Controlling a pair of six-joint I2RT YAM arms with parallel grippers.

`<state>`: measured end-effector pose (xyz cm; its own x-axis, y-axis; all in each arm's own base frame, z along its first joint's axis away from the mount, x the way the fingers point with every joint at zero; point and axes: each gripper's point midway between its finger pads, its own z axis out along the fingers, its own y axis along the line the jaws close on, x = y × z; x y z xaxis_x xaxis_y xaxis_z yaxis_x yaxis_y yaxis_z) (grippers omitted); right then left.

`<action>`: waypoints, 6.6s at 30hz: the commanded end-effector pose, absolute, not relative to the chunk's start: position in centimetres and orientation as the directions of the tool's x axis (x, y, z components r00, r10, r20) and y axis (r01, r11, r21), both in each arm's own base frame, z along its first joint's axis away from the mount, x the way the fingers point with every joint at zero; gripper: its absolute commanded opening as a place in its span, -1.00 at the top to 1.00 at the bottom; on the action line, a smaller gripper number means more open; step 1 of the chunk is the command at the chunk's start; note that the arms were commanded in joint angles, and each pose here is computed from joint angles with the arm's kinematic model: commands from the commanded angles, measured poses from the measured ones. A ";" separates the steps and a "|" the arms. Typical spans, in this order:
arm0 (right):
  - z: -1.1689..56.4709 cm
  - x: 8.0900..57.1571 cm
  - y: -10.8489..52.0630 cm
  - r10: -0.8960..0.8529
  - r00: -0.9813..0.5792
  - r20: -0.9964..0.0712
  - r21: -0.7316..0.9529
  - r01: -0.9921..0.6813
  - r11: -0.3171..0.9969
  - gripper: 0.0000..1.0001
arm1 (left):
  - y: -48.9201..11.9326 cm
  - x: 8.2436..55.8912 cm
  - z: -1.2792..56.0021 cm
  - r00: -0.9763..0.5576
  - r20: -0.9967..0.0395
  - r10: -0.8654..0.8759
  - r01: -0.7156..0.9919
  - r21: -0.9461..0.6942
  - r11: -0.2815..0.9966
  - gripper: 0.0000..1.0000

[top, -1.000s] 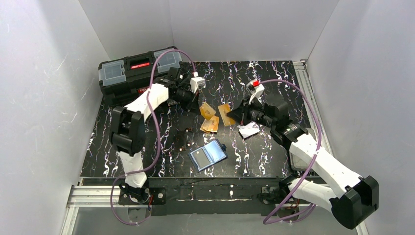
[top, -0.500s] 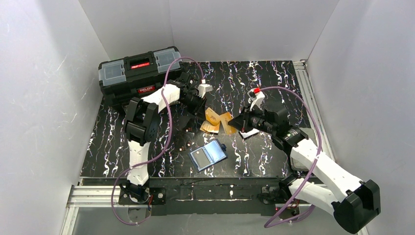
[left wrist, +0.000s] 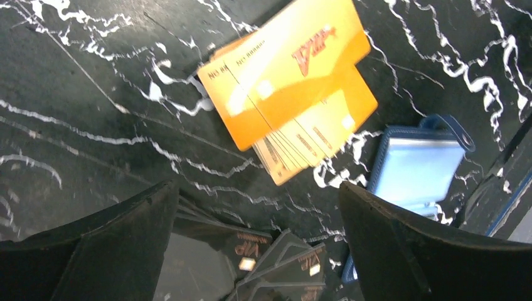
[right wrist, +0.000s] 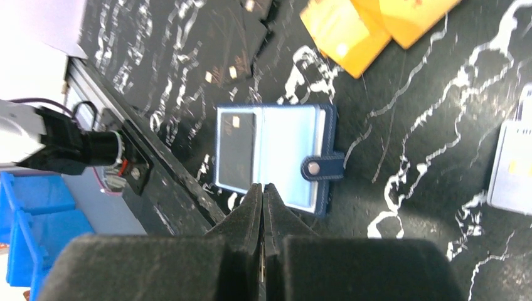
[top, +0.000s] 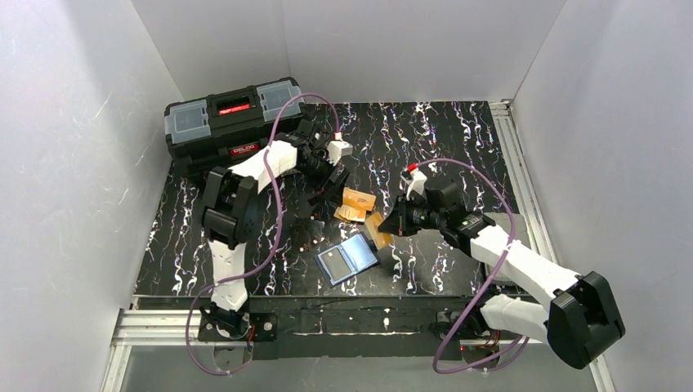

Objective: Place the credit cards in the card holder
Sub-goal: Place the credit card at the center of the board, then insert the credit card into the card holder.

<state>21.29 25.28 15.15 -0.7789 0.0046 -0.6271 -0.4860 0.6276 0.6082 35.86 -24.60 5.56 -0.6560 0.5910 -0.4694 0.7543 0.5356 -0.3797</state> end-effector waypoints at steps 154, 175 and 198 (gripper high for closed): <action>4.7 19.5 32.5 -0.069 -0.905 -0.420 0.724 -0.380 0.576 0.97 | -23.6 13.9 3.9 0.533 -0.645 0.549 0.818 0.227 -0.528 0.22; 5.3 19.4 32.0 0.008 -0.920 -0.392 0.774 -0.325 0.544 0.97 | -21.4 13.1 0.5 0.617 -0.547 0.566 0.757 0.215 -0.618 0.37; 6.4 19.5 30.7 0.080 -0.914 -0.398 0.814 -0.312 0.490 0.97 | -22.0 13.9 0.6 0.576 -0.537 0.617 0.794 0.188 -0.578 0.51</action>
<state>19.16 30.12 4.94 -0.9314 0.0724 -0.3568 -0.2622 0.5466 0.7953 14.36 -23.63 2.29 0.6152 0.5368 -0.5774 0.7663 -0.5793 0.2779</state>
